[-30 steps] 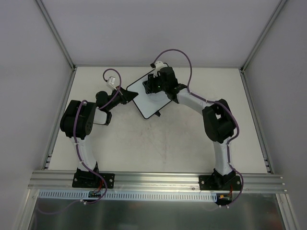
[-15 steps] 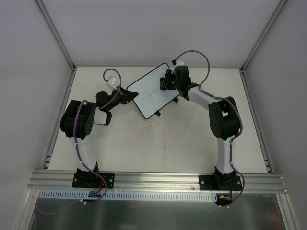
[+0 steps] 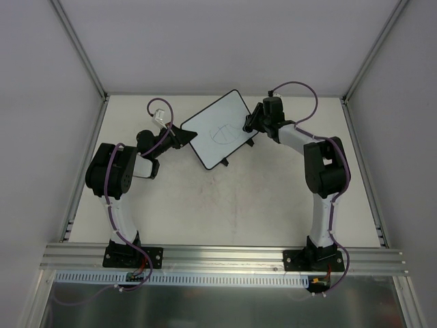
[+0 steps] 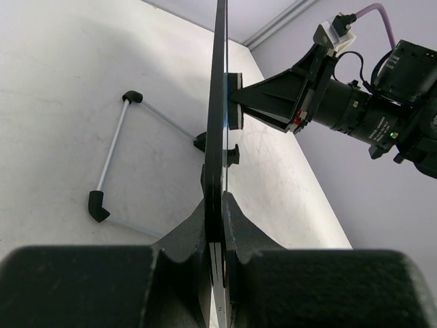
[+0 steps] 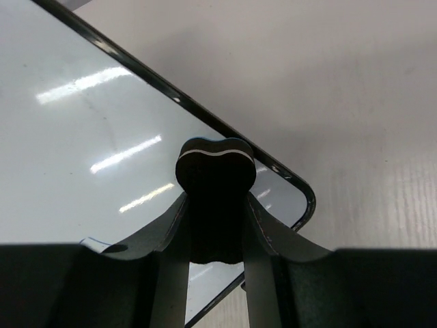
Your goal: Erase the whiteboard
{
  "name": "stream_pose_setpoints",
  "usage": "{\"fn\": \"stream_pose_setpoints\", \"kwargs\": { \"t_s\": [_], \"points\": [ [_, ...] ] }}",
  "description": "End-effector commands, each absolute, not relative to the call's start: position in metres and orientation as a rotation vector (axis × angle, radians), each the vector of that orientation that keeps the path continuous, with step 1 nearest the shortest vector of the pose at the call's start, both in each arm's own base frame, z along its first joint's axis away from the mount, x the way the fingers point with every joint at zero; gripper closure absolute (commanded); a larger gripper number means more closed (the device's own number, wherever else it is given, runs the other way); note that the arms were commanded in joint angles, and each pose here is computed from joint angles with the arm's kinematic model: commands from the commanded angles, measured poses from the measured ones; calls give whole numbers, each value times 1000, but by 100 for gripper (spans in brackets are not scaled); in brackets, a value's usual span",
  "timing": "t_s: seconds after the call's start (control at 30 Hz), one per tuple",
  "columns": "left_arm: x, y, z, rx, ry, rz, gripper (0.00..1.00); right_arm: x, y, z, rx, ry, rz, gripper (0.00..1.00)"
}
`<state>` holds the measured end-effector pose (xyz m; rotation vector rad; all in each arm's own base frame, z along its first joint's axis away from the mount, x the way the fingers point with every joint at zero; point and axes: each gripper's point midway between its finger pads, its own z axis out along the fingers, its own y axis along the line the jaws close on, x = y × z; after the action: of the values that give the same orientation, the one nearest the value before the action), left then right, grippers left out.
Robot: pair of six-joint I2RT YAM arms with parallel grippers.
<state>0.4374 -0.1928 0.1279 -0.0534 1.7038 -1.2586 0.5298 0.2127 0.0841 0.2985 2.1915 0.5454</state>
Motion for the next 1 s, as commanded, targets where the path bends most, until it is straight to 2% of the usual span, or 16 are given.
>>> {"fn": "stream_pose_setpoints", "kwargs": {
  "t_s": [0.0, 0.47, 0.97],
  "points": [
    [425, -198, 193, 232, 1367, -1174, 100, 514, 185, 38, 402, 2308, 409, 100],
    [425, -198, 192, 234, 1369, -1179, 100, 514, 243, 70, 158, 2214, 581, 100],
    [425, -200, 191, 242, 1372, -1194, 100, 460, 360, 116, -351, 1981, 759, 100]
  ]
}}
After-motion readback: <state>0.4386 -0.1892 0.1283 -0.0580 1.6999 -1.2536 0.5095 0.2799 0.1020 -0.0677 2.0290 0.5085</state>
